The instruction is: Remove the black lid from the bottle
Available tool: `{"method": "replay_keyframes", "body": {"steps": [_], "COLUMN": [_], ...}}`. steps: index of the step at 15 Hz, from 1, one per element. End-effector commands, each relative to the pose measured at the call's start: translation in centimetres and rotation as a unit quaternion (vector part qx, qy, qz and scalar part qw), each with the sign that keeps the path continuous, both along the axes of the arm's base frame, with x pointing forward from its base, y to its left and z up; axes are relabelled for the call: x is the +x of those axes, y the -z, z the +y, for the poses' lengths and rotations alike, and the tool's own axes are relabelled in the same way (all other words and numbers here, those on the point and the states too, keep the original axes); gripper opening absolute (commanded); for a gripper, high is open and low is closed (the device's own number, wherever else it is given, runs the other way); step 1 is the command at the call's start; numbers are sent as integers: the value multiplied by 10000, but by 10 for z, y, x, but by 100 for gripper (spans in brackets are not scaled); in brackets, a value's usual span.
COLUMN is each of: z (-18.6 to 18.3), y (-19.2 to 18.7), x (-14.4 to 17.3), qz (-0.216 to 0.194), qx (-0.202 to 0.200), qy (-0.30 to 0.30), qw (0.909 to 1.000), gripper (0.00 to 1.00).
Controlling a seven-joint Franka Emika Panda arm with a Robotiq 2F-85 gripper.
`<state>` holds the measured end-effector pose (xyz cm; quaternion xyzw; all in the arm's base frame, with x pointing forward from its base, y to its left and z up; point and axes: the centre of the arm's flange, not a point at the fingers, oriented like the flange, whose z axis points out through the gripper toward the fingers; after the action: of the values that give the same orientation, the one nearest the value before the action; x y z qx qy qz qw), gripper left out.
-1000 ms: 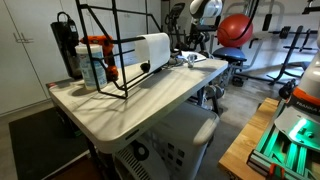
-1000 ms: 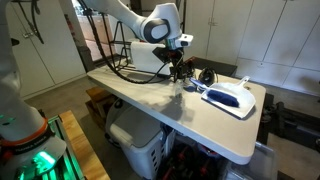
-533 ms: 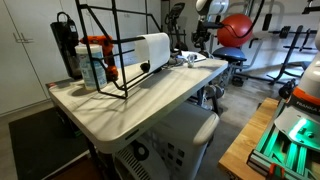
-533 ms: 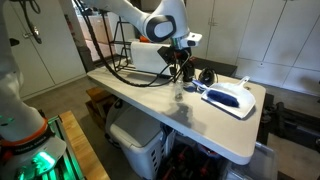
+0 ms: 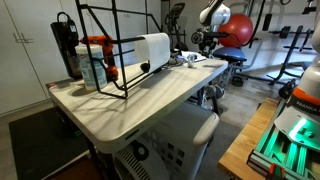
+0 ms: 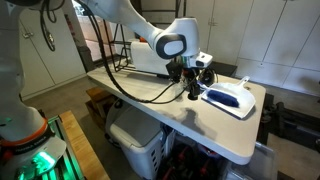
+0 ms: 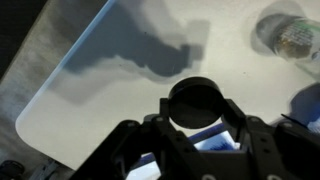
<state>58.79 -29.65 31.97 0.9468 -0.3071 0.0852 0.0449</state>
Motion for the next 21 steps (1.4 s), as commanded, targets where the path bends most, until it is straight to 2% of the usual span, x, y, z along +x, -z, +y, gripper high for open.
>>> {"method": "replay_keyframes", "body": {"steps": [1,9,10,12,13,15,16,21], "z": [-16,-24,-23,-22,-20,-17,-17,-14], "y": [36,66,68,68,65,51,42,4], "x": [21,37,39,42,42,38,35,28], "qz": [23,94,96,95,61,24,-23,-153], "qx": [114,109,91,82,78,108,116,1], "qy": [270,354,347,339,321,268,241,199], "qw": [9996,9993,9993,9993,9994,9996,9996,9997], "gripper": [30,30,38,70,75,94,99,100]}}
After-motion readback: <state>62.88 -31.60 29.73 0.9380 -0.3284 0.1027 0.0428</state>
